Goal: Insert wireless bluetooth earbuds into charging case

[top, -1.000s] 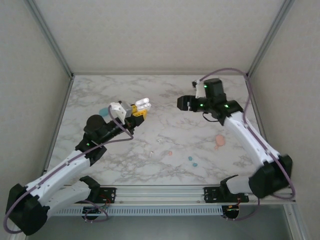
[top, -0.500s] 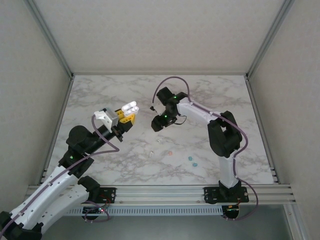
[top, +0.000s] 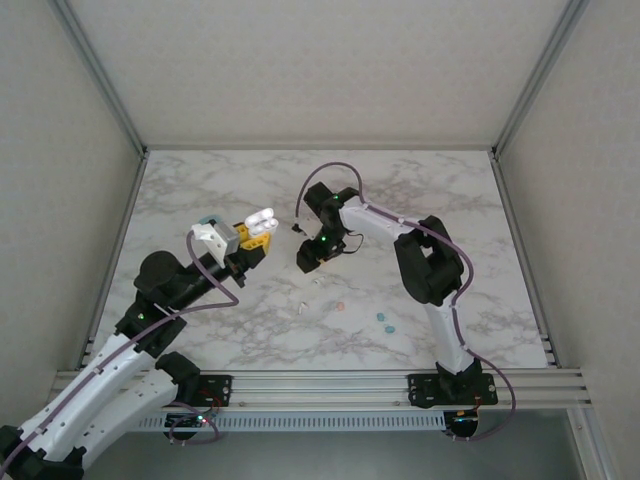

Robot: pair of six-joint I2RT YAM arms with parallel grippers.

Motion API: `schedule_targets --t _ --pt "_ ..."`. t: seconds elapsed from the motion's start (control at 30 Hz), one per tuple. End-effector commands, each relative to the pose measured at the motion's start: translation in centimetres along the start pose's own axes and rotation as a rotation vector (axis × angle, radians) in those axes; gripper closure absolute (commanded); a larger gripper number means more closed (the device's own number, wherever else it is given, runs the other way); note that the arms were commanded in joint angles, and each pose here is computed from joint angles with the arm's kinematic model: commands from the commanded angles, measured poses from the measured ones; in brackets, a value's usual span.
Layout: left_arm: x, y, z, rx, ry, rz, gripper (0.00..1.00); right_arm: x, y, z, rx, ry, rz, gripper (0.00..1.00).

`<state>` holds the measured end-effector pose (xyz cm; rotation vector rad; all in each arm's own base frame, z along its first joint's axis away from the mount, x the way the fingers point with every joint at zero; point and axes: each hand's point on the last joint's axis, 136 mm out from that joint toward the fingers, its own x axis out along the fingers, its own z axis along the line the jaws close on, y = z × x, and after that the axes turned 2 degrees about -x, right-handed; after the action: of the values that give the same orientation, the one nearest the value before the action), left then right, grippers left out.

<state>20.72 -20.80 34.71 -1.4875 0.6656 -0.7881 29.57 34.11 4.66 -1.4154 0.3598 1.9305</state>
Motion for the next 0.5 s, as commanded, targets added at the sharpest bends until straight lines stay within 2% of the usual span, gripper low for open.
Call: schedule_targets --t 0.0,0.47 --pt "0.0 -1.1 0.0 0.016 0.004 -0.027 0.86 1.3 0.9 1.0 -0.009 -0.020 0.049 0.41" --pt "0.2 -0.5 0.2 0.015 0.000 -0.008 0.86 2.6 3.3 0.0 0.008 0.022 0.140 0.42"
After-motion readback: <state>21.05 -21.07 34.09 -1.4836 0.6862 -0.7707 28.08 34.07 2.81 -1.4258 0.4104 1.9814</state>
